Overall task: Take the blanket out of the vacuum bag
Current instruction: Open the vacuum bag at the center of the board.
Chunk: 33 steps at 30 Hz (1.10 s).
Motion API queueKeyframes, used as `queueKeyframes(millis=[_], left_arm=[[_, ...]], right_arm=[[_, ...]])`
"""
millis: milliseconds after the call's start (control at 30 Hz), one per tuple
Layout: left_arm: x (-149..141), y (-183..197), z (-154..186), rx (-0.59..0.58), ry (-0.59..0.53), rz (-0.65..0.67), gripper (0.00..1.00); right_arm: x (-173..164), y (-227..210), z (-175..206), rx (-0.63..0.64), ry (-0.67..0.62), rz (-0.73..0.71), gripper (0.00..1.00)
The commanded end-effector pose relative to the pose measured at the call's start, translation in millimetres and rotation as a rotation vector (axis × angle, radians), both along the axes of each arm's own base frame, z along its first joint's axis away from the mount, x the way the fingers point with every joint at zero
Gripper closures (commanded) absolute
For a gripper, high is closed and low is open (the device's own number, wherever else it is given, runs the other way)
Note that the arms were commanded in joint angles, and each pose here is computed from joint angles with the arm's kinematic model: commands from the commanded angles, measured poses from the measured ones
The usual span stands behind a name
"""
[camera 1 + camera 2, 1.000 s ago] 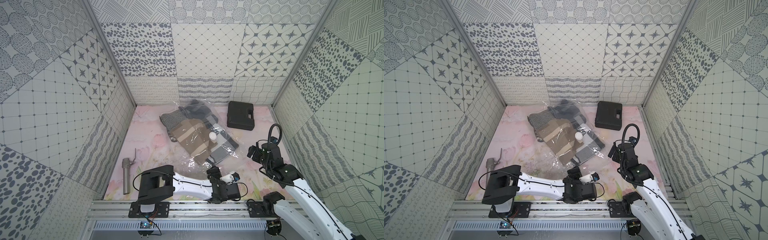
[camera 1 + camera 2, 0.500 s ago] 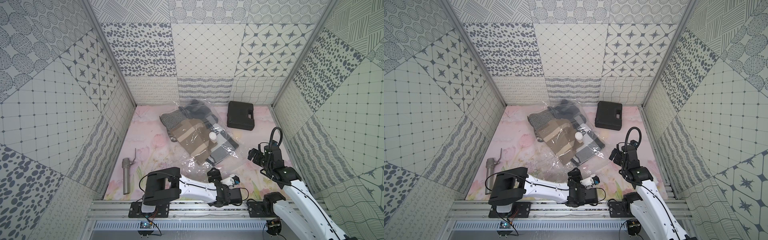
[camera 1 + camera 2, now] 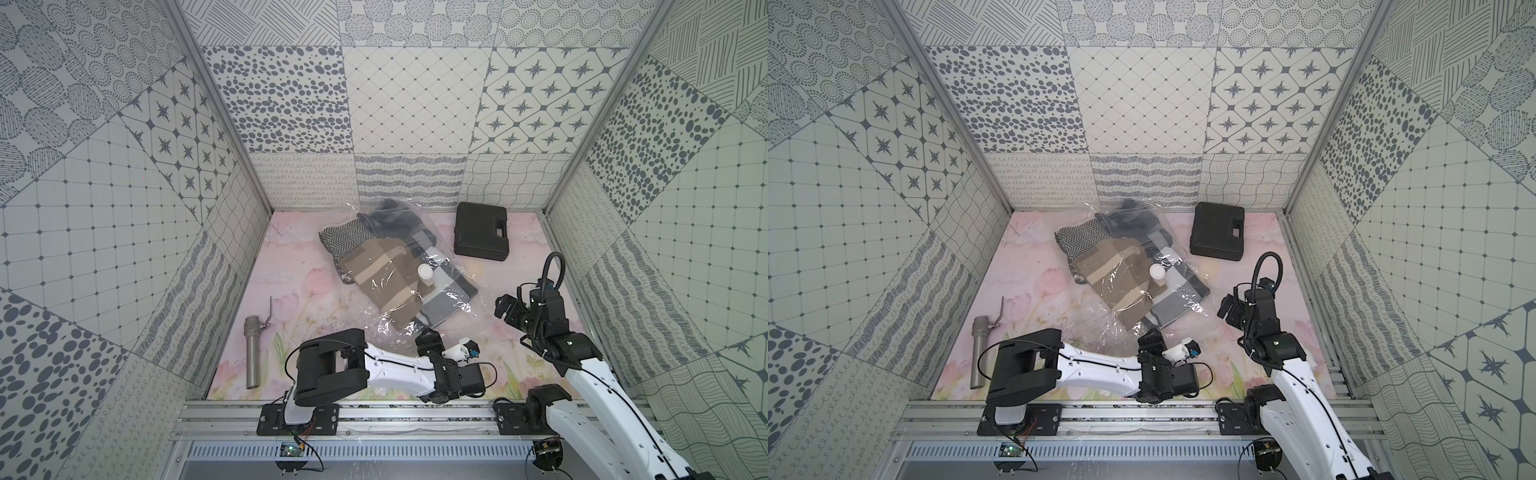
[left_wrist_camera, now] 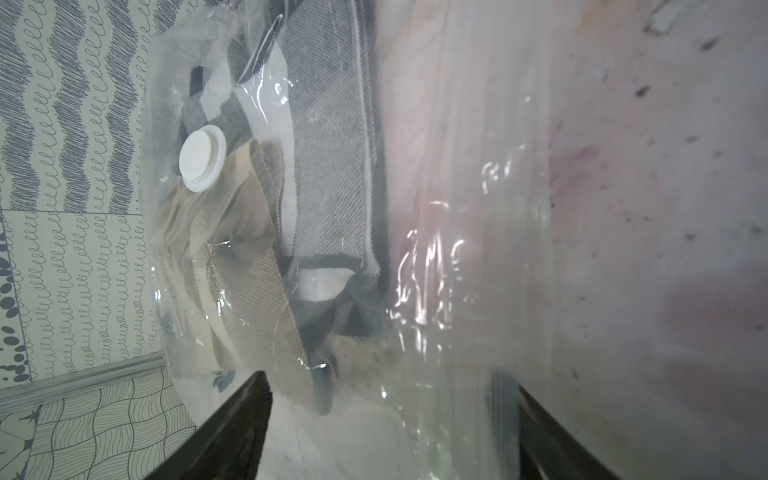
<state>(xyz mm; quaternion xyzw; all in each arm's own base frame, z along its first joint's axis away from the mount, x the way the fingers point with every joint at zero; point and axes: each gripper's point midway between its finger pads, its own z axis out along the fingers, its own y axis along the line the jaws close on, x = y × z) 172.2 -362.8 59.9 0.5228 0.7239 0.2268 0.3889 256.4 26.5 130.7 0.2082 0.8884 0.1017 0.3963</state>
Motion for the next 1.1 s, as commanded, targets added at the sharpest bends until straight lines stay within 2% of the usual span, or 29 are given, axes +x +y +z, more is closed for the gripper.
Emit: queueKeyframes(millis=[0,67,167,267,300,433,533,567,600,667,800,933,1067], left_arm=[[16.9,3.4,16.2,-0.017,-0.093,0.034,0.29],[21.1,5.4,20.6,-0.024,-0.101,0.040,0.41],[27.9,10.0,33.0,-0.032,-0.139,0.039,0.73],[30.6,15.8,41.4,-0.046,-0.149,0.026,0.97],[30.0,16.4,43.9,-0.059,-0.140,0.012,1.00],[22.3,14.4,50.8,-0.133,-0.029,-0.086,1.00],[31.9,24.6,64.8,-0.205,0.059,-0.097,1.00],[34.4,26.6,69.6,-0.231,0.088,-0.108,1.00],[36.0,27.2,76.0,-0.269,0.129,-0.132,1.00],[35.7,25.1,85.7,-0.338,0.206,-0.199,1.00],[47.5,18.6,100.7,-0.433,0.303,-0.280,1.00],[72.0,0.3,112.9,-0.507,0.348,-0.327,1.00],[106.2,-17.8,115.1,-0.529,0.366,-0.333,1.00]], right_arm=[[6.7,4.8,4.8,0.019,-0.035,0.022,0.01],[7.4,7.5,6.8,0.026,-0.043,0.037,0.01],[7.5,13.8,13.7,0.052,-0.078,0.068,0.01],[8.6,26.7,39.8,0.086,-0.209,0.149,0.01],[7.8,27.8,52.9,0.087,-0.271,0.163,0.01],[0.0,9.5,100.0,-0.012,-0.459,0.119,0.01],[-4.0,-1.3,118.7,-0.078,-0.490,0.088,0.01],[-4.4,-0.8,115.2,-0.080,-0.474,0.093,0.01],[-5.6,4.3,131.3,-0.064,-0.501,0.119,0.01],[-7.4,22.6,142.5,-0.003,-0.523,0.209,0.01],[-12.8,62.1,151.2,0.231,-0.529,0.358,0.01],[-22.5,89.1,130.3,0.488,-0.465,0.427,0.01],[-33.4,97.0,108.3,0.637,-0.441,0.419,0.01]])
